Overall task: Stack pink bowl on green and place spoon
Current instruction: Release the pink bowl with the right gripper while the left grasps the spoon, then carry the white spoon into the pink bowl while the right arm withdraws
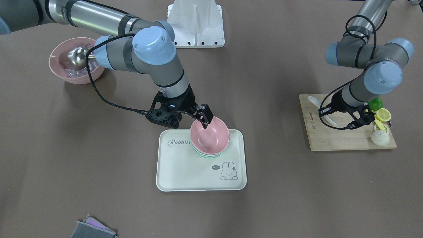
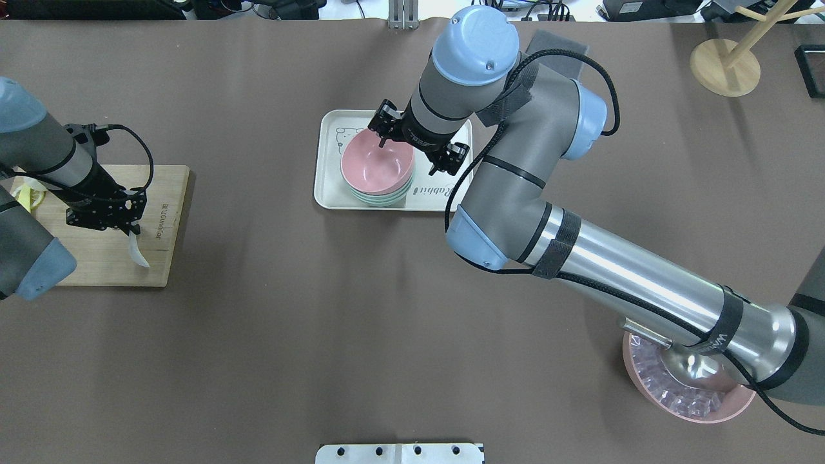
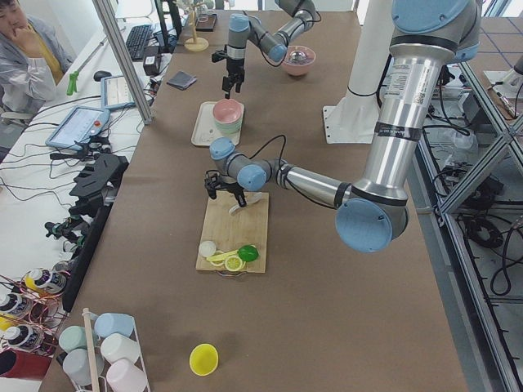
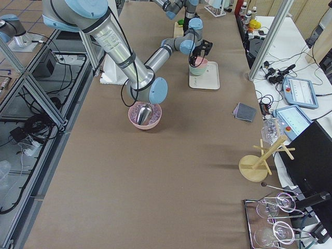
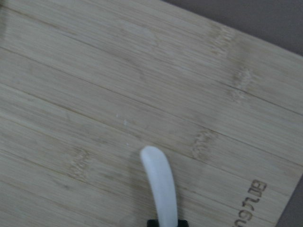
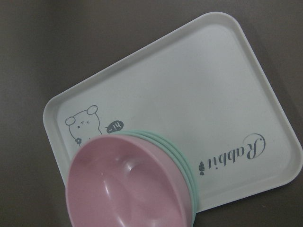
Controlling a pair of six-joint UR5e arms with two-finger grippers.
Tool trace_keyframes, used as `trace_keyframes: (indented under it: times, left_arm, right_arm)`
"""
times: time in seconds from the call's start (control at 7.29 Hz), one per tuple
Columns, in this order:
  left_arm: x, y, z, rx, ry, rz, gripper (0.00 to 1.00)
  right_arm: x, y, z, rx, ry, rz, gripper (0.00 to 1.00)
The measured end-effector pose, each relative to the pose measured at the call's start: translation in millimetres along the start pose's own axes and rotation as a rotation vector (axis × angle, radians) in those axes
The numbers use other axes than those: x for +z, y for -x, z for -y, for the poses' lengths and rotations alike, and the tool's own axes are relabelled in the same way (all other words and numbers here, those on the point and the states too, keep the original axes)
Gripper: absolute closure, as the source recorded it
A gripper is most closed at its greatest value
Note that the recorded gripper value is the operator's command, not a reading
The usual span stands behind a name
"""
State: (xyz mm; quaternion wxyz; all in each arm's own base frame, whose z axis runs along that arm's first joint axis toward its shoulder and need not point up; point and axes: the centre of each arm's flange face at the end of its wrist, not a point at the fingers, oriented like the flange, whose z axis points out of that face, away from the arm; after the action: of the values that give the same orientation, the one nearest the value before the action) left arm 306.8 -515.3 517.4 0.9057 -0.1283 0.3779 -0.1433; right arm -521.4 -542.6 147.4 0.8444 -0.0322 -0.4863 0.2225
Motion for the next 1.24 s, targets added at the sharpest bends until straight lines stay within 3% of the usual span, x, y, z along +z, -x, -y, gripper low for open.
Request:
trace_keyframes:
  times: [0.14, 0.41, 0.82, 0.96, 1.24]
  left_arm:
    - [-7, -12, -2, -0.003, -0.003, -0.017, 1.0]
    - [-45, -96, -10, -0.033, 0.016, -0.115, 1.0]
    - [-110, -252, -43, -0.077, 0.045, -0.251, 1.0]
    - [-124, -297, -45, -0.092, 0.031, -0.271, 1.0]
    - [-135, -351, -44, -0.094, -0.055, -0.324, 1.0]
  right_arm:
    - [-3, -5, 5, 0.003, 0.003, 0.0, 0.0]
    - [-22, -54, 29, -0.027, 0.012, 0.0, 0.0]
    - [-78, -194, 114, -0.133, 0.048, -0.033, 0.0]
    - [-90, -243, 131, -0.179, 0.051, -0.055, 0.0]
    - [-101, -313, 147, -0.25, 0.048, -0.098, 0.0]
